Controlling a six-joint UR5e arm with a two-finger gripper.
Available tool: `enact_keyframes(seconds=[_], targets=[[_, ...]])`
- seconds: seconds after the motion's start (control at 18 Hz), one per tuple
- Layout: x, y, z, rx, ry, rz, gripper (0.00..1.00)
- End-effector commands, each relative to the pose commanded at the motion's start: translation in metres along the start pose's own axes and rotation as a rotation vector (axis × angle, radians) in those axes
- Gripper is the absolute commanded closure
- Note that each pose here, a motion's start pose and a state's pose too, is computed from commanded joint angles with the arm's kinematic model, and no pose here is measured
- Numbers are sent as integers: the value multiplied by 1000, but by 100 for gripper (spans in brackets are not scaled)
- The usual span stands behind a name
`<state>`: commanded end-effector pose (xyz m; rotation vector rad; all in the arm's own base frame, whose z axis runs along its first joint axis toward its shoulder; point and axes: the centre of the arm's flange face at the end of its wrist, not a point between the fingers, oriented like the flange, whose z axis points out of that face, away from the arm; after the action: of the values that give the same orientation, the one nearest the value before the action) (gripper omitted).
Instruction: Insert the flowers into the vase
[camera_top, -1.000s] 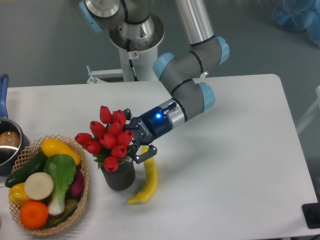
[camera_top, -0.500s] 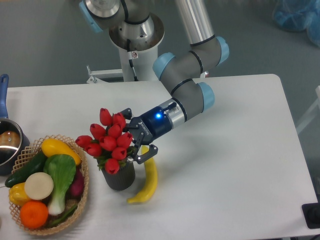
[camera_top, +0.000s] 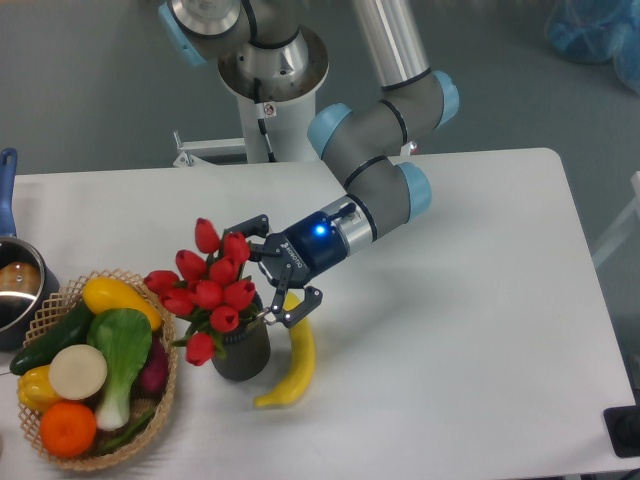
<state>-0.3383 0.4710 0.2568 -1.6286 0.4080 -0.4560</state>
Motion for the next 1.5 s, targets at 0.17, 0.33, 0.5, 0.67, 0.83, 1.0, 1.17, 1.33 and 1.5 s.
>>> enact_keyframes(seconds=[0.17, 0.33, 0.5, 0.67, 0.83, 1.0, 1.17, 1.33, 1.5], targets=[[-1, 0, -11, -17, -19, -3, 0], [3, -14, -24, -83, -41, 26, 0], [6, -35, -51, -190, -91, 84, 0], [9, -72, -78, -233, -150, 151, 0], [17, -121, -96, -245, -215, 138, 0], [31, -158, -118, -398, -307, 156, 0], [41, -180, -124, -503, -355, 183, 0], [36, -202, -137, -656, -431, 197, 0], [35, -209, -149, -834, -485, 229, 0]])
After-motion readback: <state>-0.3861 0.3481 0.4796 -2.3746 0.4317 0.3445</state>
